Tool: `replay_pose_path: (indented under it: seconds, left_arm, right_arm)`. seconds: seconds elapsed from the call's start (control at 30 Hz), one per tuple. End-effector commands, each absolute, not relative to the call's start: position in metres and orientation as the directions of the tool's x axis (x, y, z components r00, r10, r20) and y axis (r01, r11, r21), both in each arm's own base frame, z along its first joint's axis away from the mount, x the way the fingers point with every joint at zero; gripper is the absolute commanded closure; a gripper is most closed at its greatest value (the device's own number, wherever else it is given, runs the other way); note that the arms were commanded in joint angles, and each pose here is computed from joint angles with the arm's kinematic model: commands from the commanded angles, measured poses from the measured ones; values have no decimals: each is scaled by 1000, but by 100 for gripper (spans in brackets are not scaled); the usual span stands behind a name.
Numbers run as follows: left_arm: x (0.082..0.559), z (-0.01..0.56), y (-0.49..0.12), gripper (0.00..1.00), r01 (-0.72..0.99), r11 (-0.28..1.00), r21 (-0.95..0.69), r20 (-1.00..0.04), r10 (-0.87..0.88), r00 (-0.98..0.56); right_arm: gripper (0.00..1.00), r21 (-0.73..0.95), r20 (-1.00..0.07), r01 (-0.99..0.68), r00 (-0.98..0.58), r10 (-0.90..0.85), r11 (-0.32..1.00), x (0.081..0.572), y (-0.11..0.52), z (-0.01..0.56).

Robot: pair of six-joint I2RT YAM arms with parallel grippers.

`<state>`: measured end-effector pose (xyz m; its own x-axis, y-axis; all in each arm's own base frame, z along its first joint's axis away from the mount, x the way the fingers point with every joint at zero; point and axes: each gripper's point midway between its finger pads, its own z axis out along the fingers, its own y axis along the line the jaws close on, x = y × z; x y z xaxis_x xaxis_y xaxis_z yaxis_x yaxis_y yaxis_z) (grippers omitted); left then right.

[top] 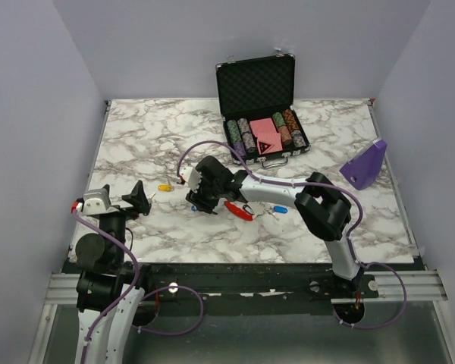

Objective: Put the keys on the keyring

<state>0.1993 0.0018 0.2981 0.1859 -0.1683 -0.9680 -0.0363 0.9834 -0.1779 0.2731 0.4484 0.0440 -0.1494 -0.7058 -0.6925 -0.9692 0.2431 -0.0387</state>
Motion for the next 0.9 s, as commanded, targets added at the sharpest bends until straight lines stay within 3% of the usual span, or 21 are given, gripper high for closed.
replay_pose_path:
  seconds: [0.0, 0.2, 0.53, 0.87]
  left_arm:
    - [199, 299, 3, 1, -37, 985, -167, -968, -157, 195]
    - [199, 299, 3, 1, -39, 985, -166, -969, -155, 193]
    - [199, 299, 3, 1, -39, 985, -166, -969, -155, 193]
    - [199, 299, 3, 1, -41, 985, -166, -968, -155, 195]
  right_arm:
    - [43, -50, -686, -958, -172, -707, 282, 274, 450, 36]
    - [53, -55, -664, -959, -172, -728, 277, 273, 448, 27]
    - [54, -65, -633, -963, -163, -757, 261, 265, 447, 14]
    - [69, -126, -636, -956, -127, -761, 265, 272, 441, 30]
